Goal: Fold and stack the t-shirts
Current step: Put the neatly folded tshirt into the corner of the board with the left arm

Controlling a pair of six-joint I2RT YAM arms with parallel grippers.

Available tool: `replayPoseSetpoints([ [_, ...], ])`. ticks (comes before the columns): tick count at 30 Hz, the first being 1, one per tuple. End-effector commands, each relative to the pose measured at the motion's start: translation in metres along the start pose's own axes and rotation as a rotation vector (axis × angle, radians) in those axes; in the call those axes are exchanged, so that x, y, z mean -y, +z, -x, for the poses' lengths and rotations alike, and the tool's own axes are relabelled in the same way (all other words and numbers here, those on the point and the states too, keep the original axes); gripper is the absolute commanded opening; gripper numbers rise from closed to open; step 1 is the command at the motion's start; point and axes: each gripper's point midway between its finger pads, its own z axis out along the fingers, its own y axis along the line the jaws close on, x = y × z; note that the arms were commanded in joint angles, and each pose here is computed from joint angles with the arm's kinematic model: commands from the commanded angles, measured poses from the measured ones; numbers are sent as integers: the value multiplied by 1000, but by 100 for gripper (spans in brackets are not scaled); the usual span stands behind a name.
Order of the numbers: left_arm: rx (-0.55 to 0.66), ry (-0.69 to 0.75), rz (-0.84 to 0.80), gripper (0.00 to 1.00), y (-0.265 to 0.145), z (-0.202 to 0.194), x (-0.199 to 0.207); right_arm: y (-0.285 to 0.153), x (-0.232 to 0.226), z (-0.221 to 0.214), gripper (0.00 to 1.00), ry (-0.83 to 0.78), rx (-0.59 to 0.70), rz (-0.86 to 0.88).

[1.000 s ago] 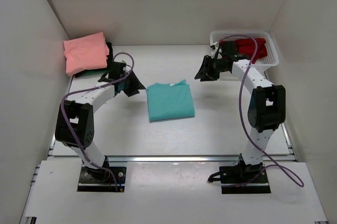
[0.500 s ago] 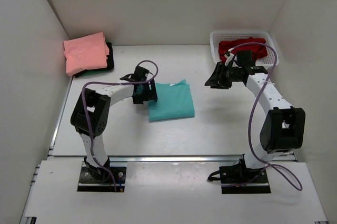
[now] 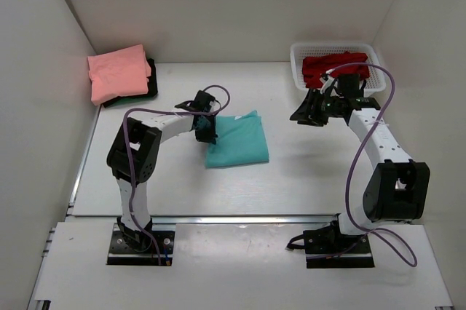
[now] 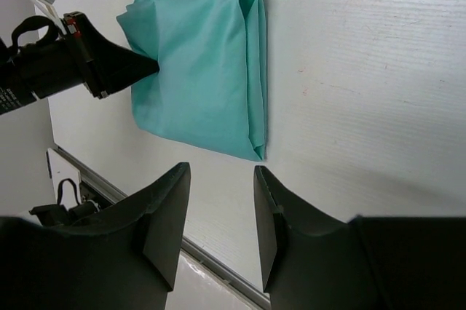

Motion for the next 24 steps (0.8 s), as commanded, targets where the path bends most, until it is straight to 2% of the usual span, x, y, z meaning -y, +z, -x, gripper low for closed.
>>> replayPoseSetpoints([
  [1, -200, 72, 142, 0, 5, -47, -43, -10, -11, 8, 37, -36, 43, 44],
  [4, -43, 109, 248, 0, -18, 20, -63, -18, -3, 8, 37, -11, 60, 32],
  [6, 55, 109, 262, 0, -36, 71, -65, -30, 3, 11, 37, 0, 86, 12],
  [7, 45, 127, 299, 0, -38, 77, -74, -33, 6, 6, 36, 19, 77, 0],
  [10, 164, 132, 365, 0, -64, 145, -97, -48, 7, -1, 35, 16, 98, -26],
  [13, 196, 117, 410, 0, -72, 174, -126, -55, 4, -10, 33, 23, 106, -24],
  [17, 311, 108, 459, 0, -97, 219, -149, -65, 13, -19, 33, 55, 116, -47],
  [24, 529, 79, 466, 0, -131, 291, -154, -67, 20, -38, 31, 121, 71, -62],
])
